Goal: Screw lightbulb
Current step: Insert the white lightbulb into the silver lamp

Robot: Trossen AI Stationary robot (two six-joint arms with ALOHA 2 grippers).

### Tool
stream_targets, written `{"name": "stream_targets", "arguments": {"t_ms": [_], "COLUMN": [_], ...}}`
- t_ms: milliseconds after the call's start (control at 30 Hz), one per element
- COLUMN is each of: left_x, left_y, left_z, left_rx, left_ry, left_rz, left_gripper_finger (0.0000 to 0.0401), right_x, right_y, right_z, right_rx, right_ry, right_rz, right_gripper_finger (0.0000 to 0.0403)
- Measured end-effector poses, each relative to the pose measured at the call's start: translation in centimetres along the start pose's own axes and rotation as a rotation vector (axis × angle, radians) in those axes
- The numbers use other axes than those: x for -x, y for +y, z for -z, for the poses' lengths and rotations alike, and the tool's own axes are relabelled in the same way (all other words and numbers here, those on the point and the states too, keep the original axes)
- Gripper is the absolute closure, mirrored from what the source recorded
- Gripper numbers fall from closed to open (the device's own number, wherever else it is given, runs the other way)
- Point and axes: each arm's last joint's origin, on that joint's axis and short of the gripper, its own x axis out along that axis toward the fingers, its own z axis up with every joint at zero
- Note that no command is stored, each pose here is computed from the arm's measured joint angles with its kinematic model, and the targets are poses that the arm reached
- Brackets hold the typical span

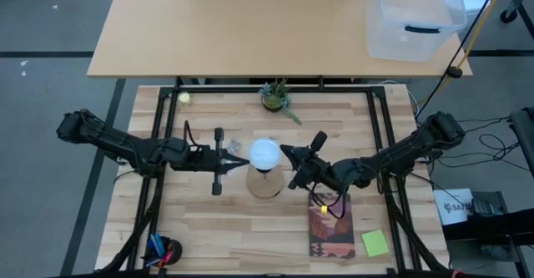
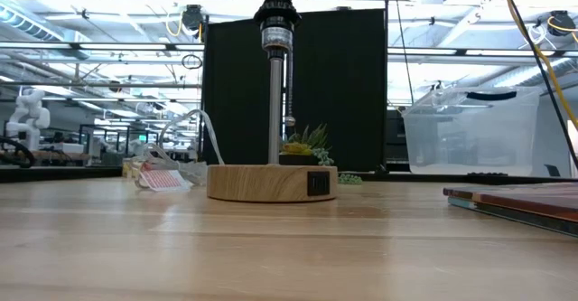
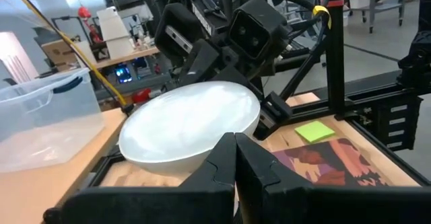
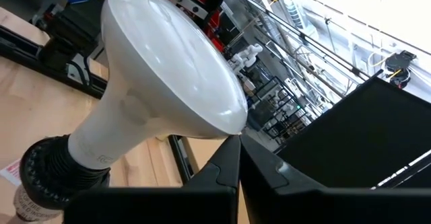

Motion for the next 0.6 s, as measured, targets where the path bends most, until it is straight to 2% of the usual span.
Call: {"name": "stream_targets", "arguments": {"t_ms": [100, 333, 600], "left_x": [0.0, 0.1, 0.1], "left_y": [0.0, 0.3, 0.6], "left_z": [0.1, 0.3, 0.6], "left_rx": [0.003, 0.037, 0.08], "left_ry": [0.009, 0.05, 0.09], "left_rz": [-0.009, -0.099, -0.214], "left_gripper_finger": [0.0401, 0.0401, 0.0401], "right_x": [0.3, 0.9, 1.7], "right_y": [0.1, 0.5, 1.0], "right_z": [-0.2, -0.4, -0.9], "right_rx": [0.007, 0.022, 0.025], "right_ry": [-0.003, 0.005, -0.049], "right_rz": [-0.004, -0.005, -0.053], "right_gripper_finger": [0.0403, 0.0403, 0.0403]}}
